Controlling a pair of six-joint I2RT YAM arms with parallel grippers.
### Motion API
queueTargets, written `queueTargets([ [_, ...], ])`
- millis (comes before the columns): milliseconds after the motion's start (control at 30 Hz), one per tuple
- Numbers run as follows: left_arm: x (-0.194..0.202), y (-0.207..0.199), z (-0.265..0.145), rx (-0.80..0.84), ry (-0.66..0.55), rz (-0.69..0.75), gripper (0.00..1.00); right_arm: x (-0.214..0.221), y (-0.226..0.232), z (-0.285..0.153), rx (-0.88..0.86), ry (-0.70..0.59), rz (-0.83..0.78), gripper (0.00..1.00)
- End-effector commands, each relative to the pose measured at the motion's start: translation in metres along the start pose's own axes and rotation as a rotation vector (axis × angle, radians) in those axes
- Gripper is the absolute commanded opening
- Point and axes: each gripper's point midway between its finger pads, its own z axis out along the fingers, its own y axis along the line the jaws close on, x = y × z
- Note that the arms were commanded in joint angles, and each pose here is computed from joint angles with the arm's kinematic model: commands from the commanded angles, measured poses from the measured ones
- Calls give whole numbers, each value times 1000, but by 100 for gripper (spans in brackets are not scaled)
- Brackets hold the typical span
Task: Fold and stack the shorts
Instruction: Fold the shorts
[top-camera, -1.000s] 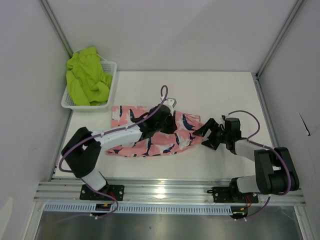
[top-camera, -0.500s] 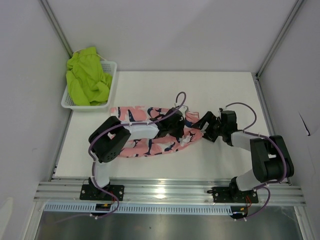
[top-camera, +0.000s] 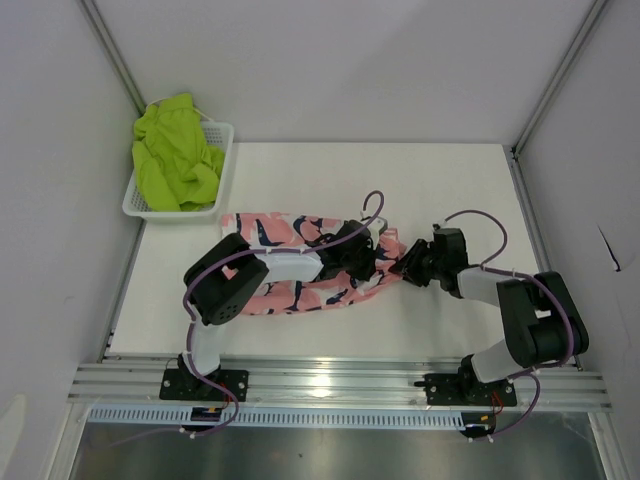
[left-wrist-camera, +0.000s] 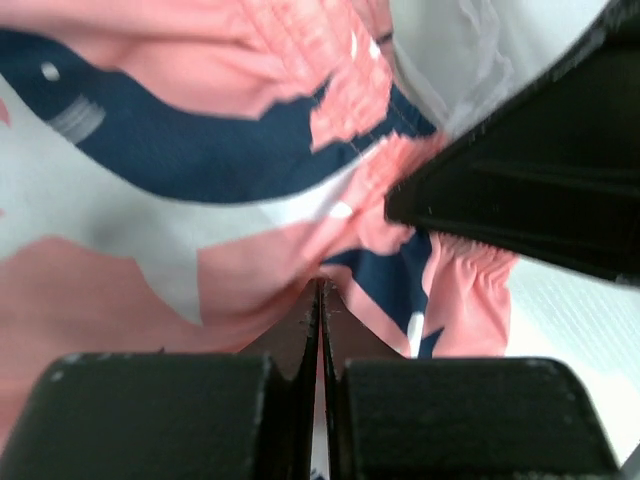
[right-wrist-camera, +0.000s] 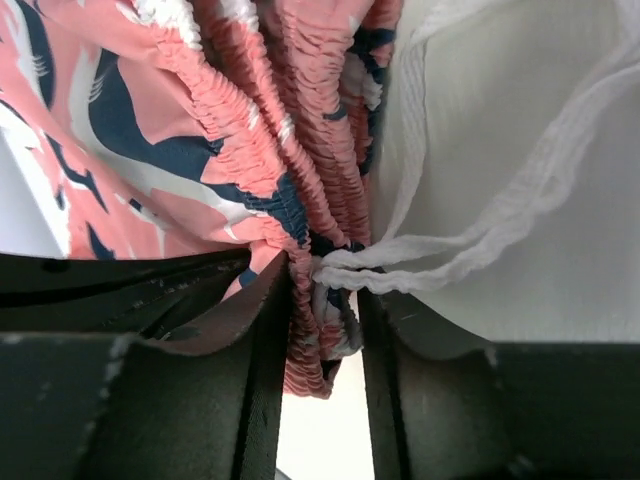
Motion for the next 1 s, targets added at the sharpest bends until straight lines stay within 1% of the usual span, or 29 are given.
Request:
queueTargets([
  [0, -13, -12, -5, 49, -50, 45, 1, 6, -3, -7, 46, -15, -69, 33],
  [33, -13, -13, -7, 49, -48, 47, 1, 12, 2, -8, 40, -8, -90, 33],
  [100, -12, -15, -9, 64, -40, 63, 2, 21, 2, -11, 53, 14, -111, 37],
  [133, -12, -16, -12, 67, -35, 66, 2, 25, 3, -12, 51, 25, -116, 45],
  [167, -10, -15, -13, 64, -31, 73, 2, 29, 2, -17, 49, 37, -114, 67],
  [267, -7, -13, -22, 57, -27, 82, 3, 19, 2, -28, 37, 7, -99, 87],
  [367, -4, -12, -31, 48, -14, 82, 4, 8, -5, -40, 51, -12, -83, 87],
  [433, -3, -10, -39, 32, -10, 79, 7, 0, -2, -45, 53, -24, -101, 87],
  [467, -5, -9, -43, 25, -13, 78, 8, -3, -3, -48, 59, -25, -99, 84],
  [500, -18, -13, -51, 25, -45, 79, 11, -10, -3, -52, 60, -46, -96, 83],
  [533, -14, -9, -56, 3, -21, 75, 13, -16, -2, -54, 56, -60, -99, 81],
  [567, -22, -11, -62, 1, -36, 72, 16, -20, -2, -55, 50, -70, -97, 78],
  [633, -39, -15, -76, 6, -64, 69, 19, -34, 2, -56, 15, -96, -78, 74],
  [667, -46, -18, -82, 11, -78, 68, 22, -37, 3, -56, 2, -99, -71, 68],
  [700, -56, -21, -90, 13, -97, 68, 24, -39, 1, -53, -4, -91, -54, 66],
  [767, -71, -18, -97, 7, -123, 69, 27, -49, 8, -50, -25, -98, -51, 65],
  [800, -87, -19, -101, 8, -148, 70, 27, -46, 5, -45, -18, -74, -39, 65],
  [833, -93, -13, -101, -2, -151, 62, 28, -54, 9, -42, -33, -92, -48, 65],
  [900, -106, -7, -100, -5, -155, 62, 28, -62, 14, -39, -43, -102, -47, 64],
  [967, -117, 5, -90, -18, -152, 59, 27, -66, 18, -31, -57, -92, -37, 61],
])
